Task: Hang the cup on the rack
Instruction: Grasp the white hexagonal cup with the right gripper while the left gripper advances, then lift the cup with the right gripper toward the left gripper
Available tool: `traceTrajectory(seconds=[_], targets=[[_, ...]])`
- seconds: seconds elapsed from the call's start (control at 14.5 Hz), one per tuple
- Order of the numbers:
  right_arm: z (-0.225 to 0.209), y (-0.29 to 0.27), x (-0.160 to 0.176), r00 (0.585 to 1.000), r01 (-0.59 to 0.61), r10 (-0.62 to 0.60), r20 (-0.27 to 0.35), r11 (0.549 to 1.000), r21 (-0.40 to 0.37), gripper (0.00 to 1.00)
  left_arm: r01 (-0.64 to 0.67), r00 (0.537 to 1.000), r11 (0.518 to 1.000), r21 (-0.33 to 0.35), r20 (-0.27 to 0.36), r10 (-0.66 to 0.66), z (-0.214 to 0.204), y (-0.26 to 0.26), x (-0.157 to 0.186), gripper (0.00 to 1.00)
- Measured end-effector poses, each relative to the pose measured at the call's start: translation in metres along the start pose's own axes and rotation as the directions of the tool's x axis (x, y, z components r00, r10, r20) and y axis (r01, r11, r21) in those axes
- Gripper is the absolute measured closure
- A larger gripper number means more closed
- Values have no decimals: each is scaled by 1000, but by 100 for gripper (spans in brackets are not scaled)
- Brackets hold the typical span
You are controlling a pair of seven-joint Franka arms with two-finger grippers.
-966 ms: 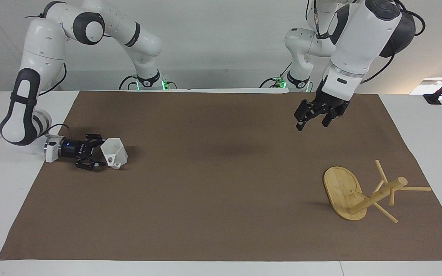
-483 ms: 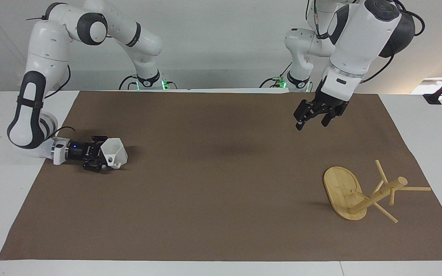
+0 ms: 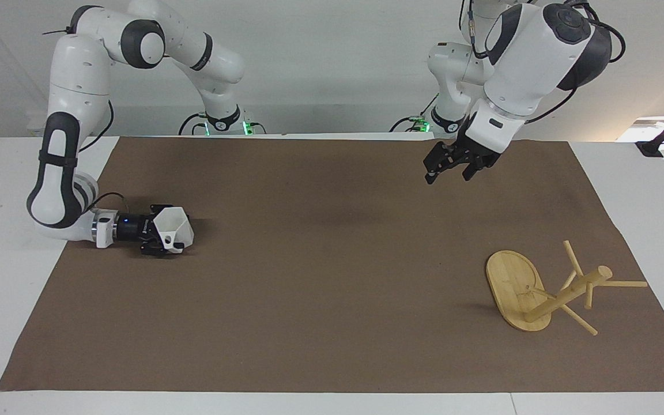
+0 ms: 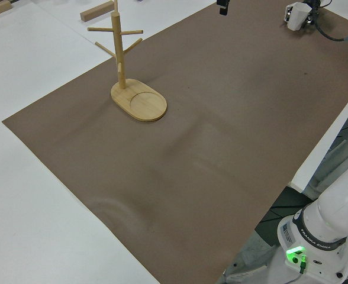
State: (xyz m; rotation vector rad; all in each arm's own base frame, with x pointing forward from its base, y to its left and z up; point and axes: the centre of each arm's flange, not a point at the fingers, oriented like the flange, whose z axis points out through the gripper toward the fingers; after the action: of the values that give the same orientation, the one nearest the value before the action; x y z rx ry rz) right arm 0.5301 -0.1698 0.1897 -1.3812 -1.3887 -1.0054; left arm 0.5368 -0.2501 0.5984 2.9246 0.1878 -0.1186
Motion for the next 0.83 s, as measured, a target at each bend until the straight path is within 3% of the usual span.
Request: traceTrajectory(seconds=[0.21, 0.41, 0.62, 0.83], targets=[[29, 24, 32, 1000, 10, -10, -5, 1000, 5, 23, -3, 1000, 1000, -14, 17, 3, 0, 3, -4, 0], [95, 64, 108, 999, -44, 44, 27, 999, -3, 23, -12, 1000, 1000, -23, 15, 13, 0, 9, -7, 0], [184, 92, 193, 989, -95, 103, 107, 993, -73, 23, -34, 999, 998, -50, -26, 32, 4, 33, -14, 1], [264, 95, 258, 969, -138, 170, 178, 974, -177, 23, -30, 998, 997, -74, -55, 26, 25, 74, -28, 2]])
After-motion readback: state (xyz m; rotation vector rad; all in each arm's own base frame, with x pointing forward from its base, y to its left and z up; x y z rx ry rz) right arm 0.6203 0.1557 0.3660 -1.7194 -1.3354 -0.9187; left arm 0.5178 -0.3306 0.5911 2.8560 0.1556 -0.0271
